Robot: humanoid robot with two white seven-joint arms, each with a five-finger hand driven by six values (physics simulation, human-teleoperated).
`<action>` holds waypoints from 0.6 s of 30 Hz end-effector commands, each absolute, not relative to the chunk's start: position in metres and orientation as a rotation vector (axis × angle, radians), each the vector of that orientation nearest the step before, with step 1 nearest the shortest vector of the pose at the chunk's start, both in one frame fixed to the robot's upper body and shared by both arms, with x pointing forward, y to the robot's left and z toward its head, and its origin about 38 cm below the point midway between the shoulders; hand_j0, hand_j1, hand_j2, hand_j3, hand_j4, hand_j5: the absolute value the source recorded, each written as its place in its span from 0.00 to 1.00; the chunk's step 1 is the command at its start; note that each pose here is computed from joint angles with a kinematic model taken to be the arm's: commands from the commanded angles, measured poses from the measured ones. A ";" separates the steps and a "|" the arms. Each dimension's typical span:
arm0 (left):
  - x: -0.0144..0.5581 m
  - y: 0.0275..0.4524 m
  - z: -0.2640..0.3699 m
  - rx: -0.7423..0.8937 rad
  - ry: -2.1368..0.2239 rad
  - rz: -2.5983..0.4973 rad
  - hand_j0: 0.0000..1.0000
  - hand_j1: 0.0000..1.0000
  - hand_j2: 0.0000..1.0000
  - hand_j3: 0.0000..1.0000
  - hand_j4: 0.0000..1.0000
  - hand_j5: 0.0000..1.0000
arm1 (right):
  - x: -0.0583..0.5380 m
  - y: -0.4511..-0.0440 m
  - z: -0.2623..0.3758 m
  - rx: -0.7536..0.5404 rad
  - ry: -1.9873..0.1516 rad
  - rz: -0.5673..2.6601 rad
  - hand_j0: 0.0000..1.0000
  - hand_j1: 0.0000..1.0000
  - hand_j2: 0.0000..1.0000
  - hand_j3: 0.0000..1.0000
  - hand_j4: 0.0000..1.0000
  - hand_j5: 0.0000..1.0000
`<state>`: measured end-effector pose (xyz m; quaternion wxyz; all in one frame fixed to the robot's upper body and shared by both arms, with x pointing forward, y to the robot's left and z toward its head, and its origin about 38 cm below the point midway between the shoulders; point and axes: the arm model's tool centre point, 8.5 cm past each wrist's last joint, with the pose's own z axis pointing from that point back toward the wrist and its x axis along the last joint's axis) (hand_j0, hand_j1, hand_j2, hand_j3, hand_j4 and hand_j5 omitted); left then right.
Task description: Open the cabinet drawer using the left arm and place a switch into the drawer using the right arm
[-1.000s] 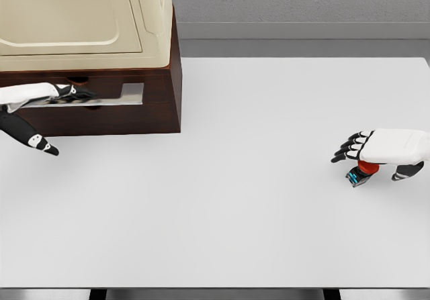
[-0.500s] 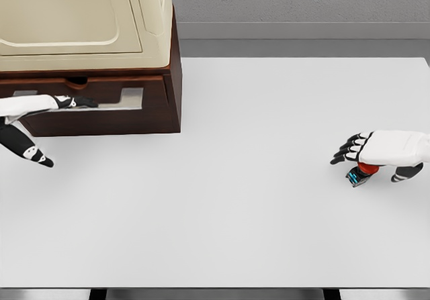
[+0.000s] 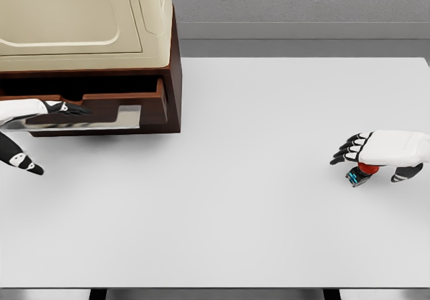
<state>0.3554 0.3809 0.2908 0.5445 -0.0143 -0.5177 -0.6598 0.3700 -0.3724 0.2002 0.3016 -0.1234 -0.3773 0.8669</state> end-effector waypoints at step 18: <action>0.332 0.394 0.283 -0.106 -1.235 -1.609 1.00 1.00 1.00 1.00 1.00 1.00 | 0.370 -0.372 0.200 -0.323 -1.004 2.295 1.00 1.00 1.00 1.00 1.00 1.00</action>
